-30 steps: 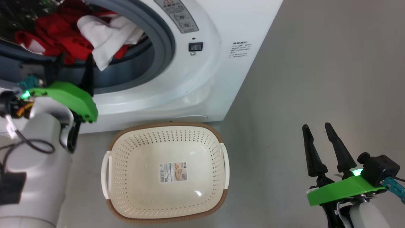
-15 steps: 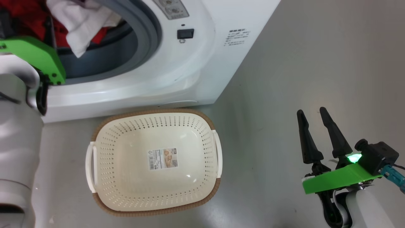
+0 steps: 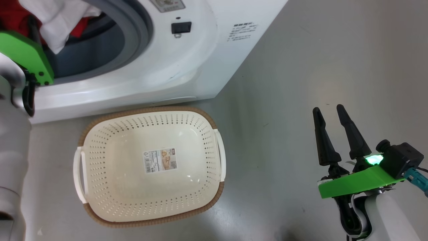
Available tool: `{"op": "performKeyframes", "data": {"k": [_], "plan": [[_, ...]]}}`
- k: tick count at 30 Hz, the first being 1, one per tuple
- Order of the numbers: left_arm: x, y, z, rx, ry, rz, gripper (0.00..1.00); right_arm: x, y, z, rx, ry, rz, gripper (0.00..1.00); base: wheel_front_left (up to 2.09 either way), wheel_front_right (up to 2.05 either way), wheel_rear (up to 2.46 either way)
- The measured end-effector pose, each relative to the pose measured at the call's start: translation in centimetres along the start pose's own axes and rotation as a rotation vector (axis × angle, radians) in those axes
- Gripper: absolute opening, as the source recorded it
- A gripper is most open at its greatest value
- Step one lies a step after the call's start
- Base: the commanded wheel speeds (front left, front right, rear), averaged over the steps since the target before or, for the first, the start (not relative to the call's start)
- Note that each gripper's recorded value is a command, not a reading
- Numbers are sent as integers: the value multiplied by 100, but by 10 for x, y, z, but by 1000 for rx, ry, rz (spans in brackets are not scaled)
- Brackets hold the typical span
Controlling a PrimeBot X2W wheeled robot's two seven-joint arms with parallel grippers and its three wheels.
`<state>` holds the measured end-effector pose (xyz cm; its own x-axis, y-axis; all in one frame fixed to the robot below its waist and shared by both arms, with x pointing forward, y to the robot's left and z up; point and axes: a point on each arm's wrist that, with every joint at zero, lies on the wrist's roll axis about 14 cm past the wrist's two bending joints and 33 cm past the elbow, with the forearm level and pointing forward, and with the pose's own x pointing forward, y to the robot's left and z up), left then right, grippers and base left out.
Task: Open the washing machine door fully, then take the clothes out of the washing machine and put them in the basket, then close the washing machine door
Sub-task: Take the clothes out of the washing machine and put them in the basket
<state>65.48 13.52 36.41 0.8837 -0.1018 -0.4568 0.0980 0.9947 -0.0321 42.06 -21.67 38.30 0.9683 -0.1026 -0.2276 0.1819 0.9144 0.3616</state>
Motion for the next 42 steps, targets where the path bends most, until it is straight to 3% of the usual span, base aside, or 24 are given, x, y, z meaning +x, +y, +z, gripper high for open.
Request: {"op": "performKeyframes", "data": {"k": [1, 2, 4, 5, 23, 42], "plan": [[1, -1, -1, 1, 4, -1, 79, 0, 0, 0, -1, 0, -1, 100, 0, 0, 0], [1, -1, -1, 3, 5, -2, 44, 0, -1, 0, -1, 0, -2, 100, 0, 0, 0], [0, -1, -1, 7, 8, -3, 7, 0, -1, 1, -1, -2, -2, 100, 0, 0, 0], [0, -1, -1, 9, 9, -3, 0, 0, 0, 1, -1, -3, -1, 100, 0, 0, 0], [-29, -3, 25, -10, -135, -31, 0, 1, 15, 17, 4, -47, 43, 100, 0, 0, 0], [-128, 8, 71, -134, -463, -49, 0, -11, 47, 31, -5, -83, 134, 100, 0, 0, 0]]}}
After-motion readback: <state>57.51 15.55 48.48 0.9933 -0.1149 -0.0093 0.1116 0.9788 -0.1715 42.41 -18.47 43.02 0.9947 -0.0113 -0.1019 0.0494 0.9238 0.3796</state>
